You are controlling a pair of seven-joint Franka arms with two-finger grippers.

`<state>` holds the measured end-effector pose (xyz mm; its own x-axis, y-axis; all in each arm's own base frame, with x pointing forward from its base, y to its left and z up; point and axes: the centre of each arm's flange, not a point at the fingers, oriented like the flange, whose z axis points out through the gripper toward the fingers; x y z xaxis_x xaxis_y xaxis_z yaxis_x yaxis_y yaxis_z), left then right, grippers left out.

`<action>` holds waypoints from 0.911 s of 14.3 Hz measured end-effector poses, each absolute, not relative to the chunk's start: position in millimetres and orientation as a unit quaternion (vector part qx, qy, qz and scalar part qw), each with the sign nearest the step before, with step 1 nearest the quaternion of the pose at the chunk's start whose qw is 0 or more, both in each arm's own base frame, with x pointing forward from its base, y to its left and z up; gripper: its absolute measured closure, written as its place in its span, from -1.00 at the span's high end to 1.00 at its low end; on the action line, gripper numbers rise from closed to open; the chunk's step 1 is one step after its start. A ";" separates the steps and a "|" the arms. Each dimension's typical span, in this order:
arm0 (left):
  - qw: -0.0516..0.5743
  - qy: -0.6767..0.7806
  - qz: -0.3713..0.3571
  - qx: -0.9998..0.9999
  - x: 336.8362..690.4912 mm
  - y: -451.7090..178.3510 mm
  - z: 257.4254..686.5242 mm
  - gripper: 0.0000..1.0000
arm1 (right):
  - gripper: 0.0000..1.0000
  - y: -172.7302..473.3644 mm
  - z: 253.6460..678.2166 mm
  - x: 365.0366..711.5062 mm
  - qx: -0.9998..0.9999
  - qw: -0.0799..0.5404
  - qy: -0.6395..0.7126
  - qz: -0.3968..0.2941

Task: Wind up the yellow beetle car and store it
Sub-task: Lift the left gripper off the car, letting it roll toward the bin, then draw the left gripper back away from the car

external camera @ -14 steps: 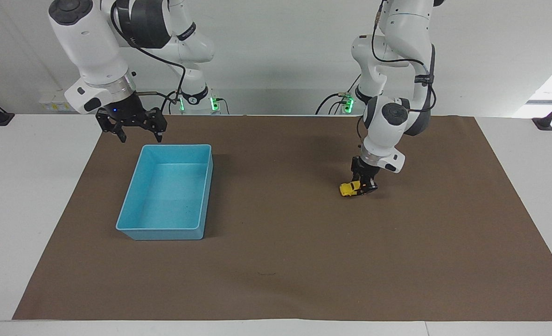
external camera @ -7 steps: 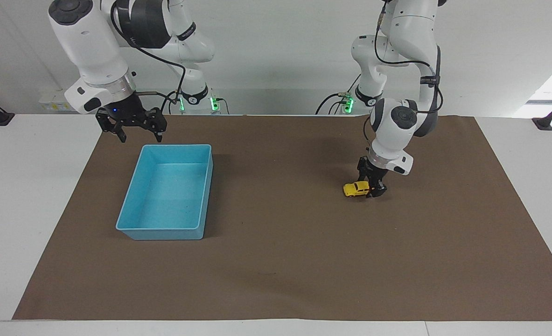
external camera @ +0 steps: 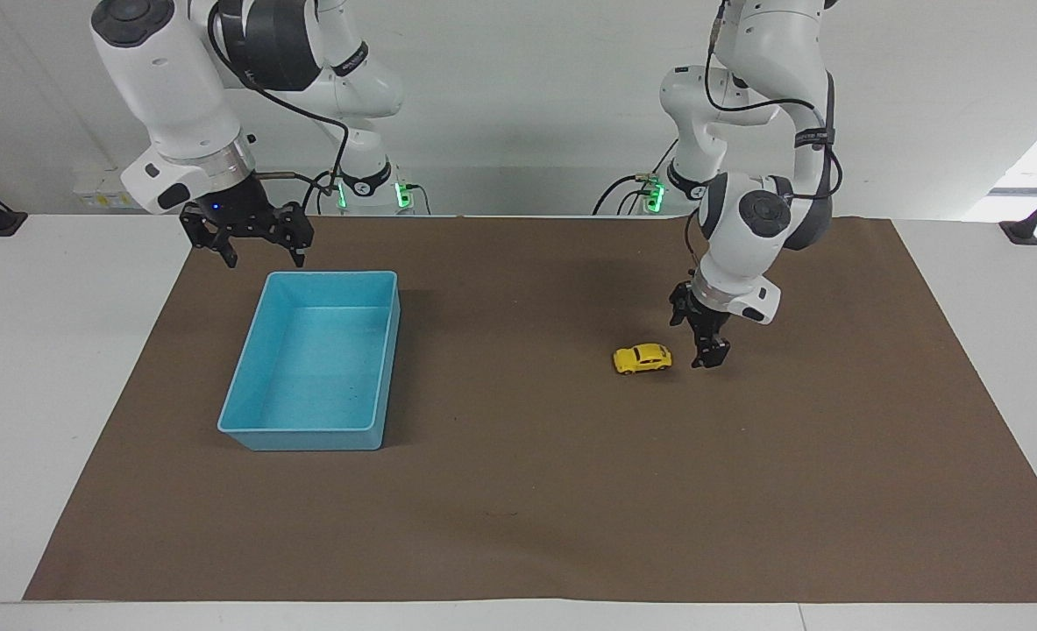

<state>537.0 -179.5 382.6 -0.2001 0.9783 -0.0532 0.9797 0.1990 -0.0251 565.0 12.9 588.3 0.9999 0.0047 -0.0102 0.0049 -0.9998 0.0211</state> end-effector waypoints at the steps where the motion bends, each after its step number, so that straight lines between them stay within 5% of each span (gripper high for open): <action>1: 0.015 0.774 -0.026 0.632 538.3 -179.9 385.0 1.00 | 1.00 12.9 588.3 565.0 1.000 0.011 0.002 -0.005; 13: 0.062 0.770 -0.007 0.635 560.0 -186.1 432.3 1.00 | 1.00 12.4 588.3 565.0 1.000 0.011 0.002 -0.005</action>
